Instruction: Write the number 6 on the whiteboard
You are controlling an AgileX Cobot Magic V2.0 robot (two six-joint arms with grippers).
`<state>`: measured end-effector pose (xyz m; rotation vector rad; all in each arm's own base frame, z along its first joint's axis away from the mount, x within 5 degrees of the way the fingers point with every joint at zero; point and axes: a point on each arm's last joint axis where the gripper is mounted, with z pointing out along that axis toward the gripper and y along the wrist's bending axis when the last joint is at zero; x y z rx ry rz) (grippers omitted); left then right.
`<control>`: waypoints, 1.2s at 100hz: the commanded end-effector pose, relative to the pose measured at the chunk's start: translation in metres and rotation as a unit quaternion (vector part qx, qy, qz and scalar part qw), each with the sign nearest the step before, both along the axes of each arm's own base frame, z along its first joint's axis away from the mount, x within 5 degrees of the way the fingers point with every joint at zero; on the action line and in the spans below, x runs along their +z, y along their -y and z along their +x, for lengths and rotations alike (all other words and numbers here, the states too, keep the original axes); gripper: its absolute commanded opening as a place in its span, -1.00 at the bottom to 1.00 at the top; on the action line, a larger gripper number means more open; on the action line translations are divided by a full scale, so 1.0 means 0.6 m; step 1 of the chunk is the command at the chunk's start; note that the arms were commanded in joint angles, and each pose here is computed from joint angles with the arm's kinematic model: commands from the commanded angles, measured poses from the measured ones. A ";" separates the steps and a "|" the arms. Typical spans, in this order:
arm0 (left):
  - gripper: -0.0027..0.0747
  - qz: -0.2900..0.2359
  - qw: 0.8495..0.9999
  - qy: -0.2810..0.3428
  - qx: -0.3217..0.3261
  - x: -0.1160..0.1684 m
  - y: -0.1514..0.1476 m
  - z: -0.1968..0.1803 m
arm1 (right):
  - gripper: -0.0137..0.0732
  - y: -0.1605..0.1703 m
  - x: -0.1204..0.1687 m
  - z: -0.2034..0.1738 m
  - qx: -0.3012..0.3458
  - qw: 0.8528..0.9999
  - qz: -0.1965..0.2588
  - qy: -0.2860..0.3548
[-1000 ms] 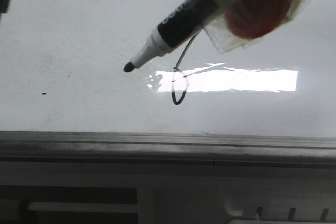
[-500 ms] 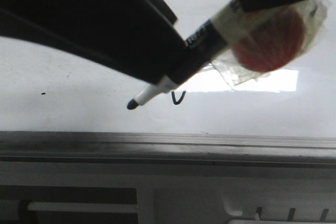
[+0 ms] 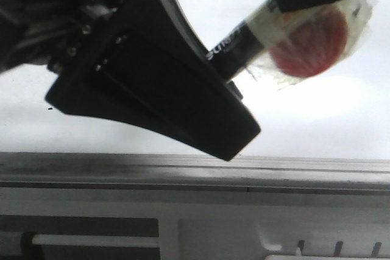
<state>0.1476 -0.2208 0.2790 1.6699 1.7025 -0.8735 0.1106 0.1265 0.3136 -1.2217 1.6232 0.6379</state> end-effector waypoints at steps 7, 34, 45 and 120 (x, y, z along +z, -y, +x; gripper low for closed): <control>-0.80 -0.043 0.999 0.005 0.022 0.030 0.008 0.003 | -0.85 -0.004 0.022 -0.001 0.008 1.000 0.027 -0.001; -0.98 -0.044 0.999 -0.003 0.015 0.030 0.008 0.000 | -0.78 -0.007 0.019 -0.008 0.031 0.999 0.021 -0.014; -0.98 -0.048 0.999 -0.021 0.005 0.032 0.008 -0.005 | -0.28 -0.006 0.019 -0.007 0.025 0.999 0.023 -0.017; -0.98 -0.140 0.891 -0.080 0.425 -0.011 -0.068 0.023 | -0.83 0.089 0.075 -0.037 -0.165 0.979 0.074 0.097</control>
